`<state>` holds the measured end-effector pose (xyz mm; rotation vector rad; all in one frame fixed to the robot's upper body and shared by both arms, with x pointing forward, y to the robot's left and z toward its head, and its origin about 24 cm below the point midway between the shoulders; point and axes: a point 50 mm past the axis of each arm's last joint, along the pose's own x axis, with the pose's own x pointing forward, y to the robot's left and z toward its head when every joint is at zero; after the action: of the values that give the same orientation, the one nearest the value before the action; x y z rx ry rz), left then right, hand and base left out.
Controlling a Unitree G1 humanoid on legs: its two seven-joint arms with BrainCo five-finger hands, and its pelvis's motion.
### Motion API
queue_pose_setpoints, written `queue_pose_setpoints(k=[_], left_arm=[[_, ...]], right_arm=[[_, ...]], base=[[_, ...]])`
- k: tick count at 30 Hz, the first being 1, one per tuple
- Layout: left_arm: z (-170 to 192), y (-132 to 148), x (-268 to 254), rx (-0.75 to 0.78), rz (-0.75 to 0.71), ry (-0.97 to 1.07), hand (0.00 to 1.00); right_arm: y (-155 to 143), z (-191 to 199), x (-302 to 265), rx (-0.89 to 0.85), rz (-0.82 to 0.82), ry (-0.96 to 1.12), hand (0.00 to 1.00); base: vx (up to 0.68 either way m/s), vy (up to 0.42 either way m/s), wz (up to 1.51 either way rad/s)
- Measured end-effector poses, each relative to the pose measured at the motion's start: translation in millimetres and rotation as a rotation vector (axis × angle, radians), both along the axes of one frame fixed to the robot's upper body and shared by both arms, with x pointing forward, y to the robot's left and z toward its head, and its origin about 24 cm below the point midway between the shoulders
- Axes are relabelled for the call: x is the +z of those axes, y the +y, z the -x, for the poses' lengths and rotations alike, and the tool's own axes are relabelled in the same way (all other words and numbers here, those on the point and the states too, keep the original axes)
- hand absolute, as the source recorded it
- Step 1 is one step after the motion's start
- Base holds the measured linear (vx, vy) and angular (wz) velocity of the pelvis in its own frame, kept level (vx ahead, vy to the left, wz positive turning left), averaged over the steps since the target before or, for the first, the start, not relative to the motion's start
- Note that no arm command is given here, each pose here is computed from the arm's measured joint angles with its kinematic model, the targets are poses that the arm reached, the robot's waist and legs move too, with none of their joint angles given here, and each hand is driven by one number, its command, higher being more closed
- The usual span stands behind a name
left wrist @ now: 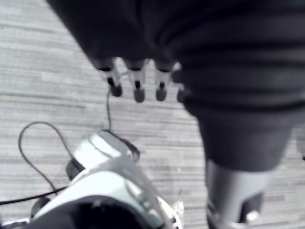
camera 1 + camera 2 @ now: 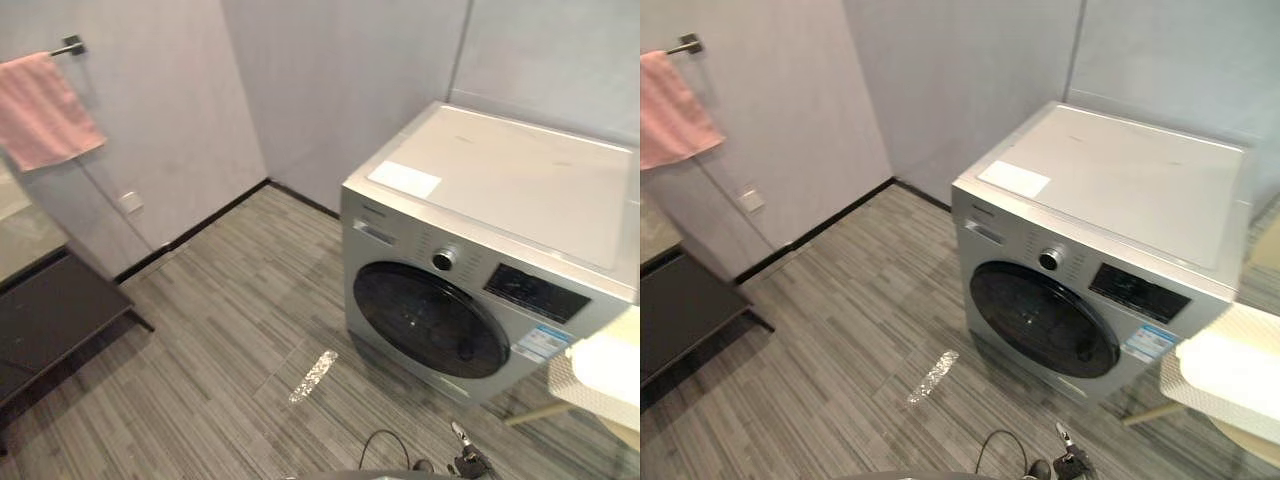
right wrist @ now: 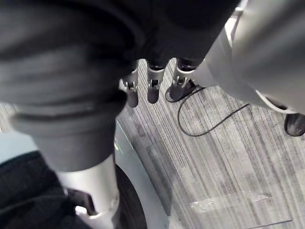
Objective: Pick up the laundry basket with both hands and put the clothes into the washing machine.
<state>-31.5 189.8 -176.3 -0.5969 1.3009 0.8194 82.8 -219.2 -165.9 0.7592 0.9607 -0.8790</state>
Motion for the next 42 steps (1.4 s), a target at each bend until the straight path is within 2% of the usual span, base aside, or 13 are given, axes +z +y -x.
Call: queue_pose_setpoints(k=[3, 5, 6, 11, 17, 20, 23, 28, 31, 35, 37, 40, 42], left_arm=[[-6, 1, 0, 0.053, -0.004, -0.030, 0.00], [-34, 4, 2, 0.070, -0.036, -0.124, 0.00], [-37, 6, 2, 0.070, -0.045, -0.135, 0.00], [-67, 30, 11, -0.067, -0.129, -0.220, 0.00], [-78, 23, 10, -0.117, -0.130, -0.234, 0.00], [-84, 22, 11, -0.091, -0.136, -0.243, 0.00], [-79, 2, 7, -0.017, -0.080, -0.233, 0.00], [-90, 1, 9, 0.053, -0.071, -0.278, 0.00], [-89, 1, 9, 0.038, -0.083, -0.263, 0.00], [-96, 25, 14, -0.013, -0.152, -0.287, 0.00], [-81, 16, 8, -0.018, -0.119, -0.223, 0.00], [-45, 19, 4, -0.017, -0.113, -0.097, 0.00], [-40, 19, 4, -0.033, -0.113, -0.079, 0.00]], right_arm=[[-4, 2, 0, 0.041, 0.016, 0.020, 0.00], [-9, 11, -1, 0.060, 0.030, 0.051, 0.00], [-8, 10, 0, 0.069, 0.034, 0.049, 0.00], [7, -3, 0, 0.151, 0.025, 0.018, 0.00], [18, -18, 3, 0.117, -0.002, -0.058, 0.00], [20, -17, 3, 0.194, 0.001, -0.040, 0.00], [4, -11, 4, 0.200, 0.042, -0.021, 0.00], [9, -11, 3, 0.252, -0.041, -0.020, 0.00], [14, -17, 4, 0.109, -0.003, -0.053, 0.00], [30, -23, 3, 0.013, -0.045, -0.073, 0.00], [16, -35, 8, -0.037, -0.021, -0.102, 0.00], [29, -39, 7, -0.037, -0.056, -0.109, 0.00], [34, -25, 2, -0.042, -0.076, -0.071, 0.00]], base=[[0.05, 0.104, 0.71], [0.04, 0.164, 1.14], [0.01, 0.139, 0.94], [0.06, 0.038, 0.82], [0.17, -0.162, 0.60], [0.29, -0.492, 1.06], [0.41, -0.506, 0.98], [0.28, -0.338, 1.08], [0.13, -0.080, 0.72], [0.09, 0.026, 1.10], [0.03, 0.198, 0.33], [0.02, 0.136, -0.15], [0.02, 0.098, 0.10]])
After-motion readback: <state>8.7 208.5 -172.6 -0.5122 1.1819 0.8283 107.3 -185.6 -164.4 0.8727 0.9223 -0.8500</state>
